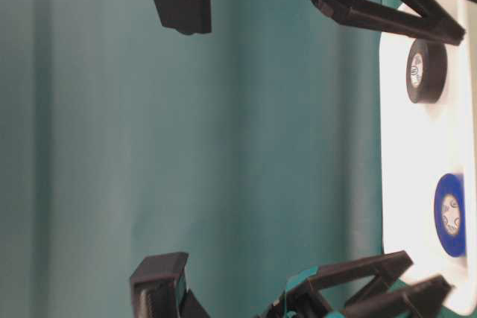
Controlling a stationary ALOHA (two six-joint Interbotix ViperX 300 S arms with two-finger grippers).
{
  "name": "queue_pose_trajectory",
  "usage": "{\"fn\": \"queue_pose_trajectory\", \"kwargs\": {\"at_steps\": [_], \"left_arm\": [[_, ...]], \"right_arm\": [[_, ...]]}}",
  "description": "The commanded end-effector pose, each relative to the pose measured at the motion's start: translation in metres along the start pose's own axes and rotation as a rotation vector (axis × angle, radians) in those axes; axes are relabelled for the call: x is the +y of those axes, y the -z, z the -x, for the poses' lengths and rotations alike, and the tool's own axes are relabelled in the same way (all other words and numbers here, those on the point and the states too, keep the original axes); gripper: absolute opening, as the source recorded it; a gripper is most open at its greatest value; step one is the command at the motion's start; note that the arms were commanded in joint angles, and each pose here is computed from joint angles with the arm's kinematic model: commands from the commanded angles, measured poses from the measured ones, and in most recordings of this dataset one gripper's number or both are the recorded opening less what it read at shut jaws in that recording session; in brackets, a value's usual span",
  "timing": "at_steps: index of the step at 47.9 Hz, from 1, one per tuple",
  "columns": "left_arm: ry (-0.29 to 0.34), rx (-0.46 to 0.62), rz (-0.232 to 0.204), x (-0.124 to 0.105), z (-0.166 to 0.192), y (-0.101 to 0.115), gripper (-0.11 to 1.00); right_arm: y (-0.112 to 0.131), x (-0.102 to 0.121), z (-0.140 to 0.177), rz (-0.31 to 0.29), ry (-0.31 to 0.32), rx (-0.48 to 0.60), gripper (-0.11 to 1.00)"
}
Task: Put the tape alternately from left to right into the white case.
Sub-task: 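Open the left gripper, release the roll, and withdraw, then move the right gripper over the teal tape roll and lower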
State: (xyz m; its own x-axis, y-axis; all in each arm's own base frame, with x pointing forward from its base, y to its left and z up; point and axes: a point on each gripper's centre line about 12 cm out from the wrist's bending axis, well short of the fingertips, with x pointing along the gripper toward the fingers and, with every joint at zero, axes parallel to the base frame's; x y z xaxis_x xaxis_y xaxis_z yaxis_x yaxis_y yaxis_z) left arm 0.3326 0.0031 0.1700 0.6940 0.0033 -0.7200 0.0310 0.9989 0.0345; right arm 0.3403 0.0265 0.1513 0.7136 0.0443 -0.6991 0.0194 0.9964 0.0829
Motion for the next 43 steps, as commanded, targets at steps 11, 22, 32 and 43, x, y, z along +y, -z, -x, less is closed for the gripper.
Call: {"fn": "queue_pose_trajectory", "kwargs": {"at_steps": [11, 22, 32, 43], "left_arm": [[0.079, -0.038, -0.047, -0.038, 0.007, -0.010, 0.64], [0.103, -0.031, -0.021, -0.048, 0.007, -0.008, 0.64], [0.105, -0.019, 0.006, -0.049, 0.005, -0.006, 0.64], [0.106, -0.016, 0.003, -0.050, 0.005, -0.004, 0.64]], "right_arm": [[-0.009, 0.002, 0.003, 0.005, -0.008, -0.031, 0.81], [-0.009, 0.002, 0.002, 0.005, -0.008, -0.030, 0.81], [-0.008, 0.002, 0.002, 0.004, -0.007, -0.028, 0.81], [-0.007, 0.002, 0.002, 0.003, -0.007, -0.025, 0.81]]}}
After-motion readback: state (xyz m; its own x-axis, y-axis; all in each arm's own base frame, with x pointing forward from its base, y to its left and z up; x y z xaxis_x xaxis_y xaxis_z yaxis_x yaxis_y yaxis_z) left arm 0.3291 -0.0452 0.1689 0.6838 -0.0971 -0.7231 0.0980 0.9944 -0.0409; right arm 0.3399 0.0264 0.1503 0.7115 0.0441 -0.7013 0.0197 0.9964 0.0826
